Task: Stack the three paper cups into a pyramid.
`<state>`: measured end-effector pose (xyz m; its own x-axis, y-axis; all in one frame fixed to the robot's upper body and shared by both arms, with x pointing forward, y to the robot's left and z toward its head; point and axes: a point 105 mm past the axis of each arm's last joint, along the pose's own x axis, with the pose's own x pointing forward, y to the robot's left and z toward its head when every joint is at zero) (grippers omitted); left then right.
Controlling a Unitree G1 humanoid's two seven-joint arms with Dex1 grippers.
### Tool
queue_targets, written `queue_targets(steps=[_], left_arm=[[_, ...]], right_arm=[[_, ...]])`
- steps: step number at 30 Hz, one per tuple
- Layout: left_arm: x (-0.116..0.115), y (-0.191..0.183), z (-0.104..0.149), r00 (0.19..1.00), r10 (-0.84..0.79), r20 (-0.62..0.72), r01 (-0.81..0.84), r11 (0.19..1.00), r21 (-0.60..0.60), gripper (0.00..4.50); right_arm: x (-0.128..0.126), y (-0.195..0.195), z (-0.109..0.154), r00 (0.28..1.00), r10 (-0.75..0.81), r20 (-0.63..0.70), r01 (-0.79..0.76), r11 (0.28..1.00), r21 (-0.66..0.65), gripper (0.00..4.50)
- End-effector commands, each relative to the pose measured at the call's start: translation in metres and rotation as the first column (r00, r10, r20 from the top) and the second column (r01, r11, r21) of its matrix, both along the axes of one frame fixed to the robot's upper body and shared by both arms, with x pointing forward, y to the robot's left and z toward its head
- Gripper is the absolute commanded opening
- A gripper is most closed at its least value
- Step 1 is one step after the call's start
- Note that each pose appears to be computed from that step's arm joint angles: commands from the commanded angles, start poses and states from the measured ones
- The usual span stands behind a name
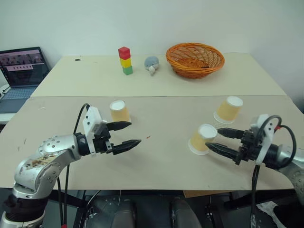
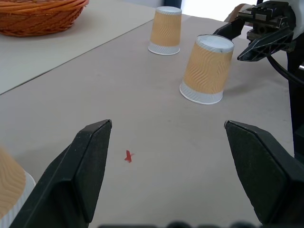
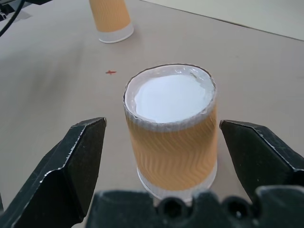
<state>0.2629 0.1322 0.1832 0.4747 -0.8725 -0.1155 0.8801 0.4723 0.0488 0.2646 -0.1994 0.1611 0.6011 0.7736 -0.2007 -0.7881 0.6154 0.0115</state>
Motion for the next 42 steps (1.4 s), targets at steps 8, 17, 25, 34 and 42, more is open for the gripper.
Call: queue_targets(steps=[8,17,25,34,42], left_arm=[[-0.008,0.008,0.006,0.999,0.052,0.014,-0.051,0.999,-0.018,4.05],[-0.026,0.028,-0.003,0.985,0.072,-0.157,-0.082,0.995,-0.055,4.1],[-0.036,0.099,-0.033,0.905,0.246,-0.348,-0.279,0.959,-0.045,4.1],[-0.043,0.081,-0.032,0.926,0.199,-0.32,-0.223,0.974,-0.041,4.1],[-0.05,0.054,-0.015,0.96,0.121,-0.251,-0.141,0.988,-0.062,4.1]], right_arm=[[0.02,0.01,0.008,0.996,0.057,0.074,-0.057,0.998,-0.005,4.5],[0.034,0.015,0.009,0.993,0.062,0.099,-0.063,0.998,0.008,2.56],[0.047,0.061,0.023,0.961,0.237,0.138,-0.245,0.968,0.043,2.56],[0.045,0.142,0.021,0.84,0.529,0.118,-0.536,0.843,0.033,2.56],[0.061,0.179,0.015,0.79,0.604,0.108,-0.609,0.793,0.025,2.56]])
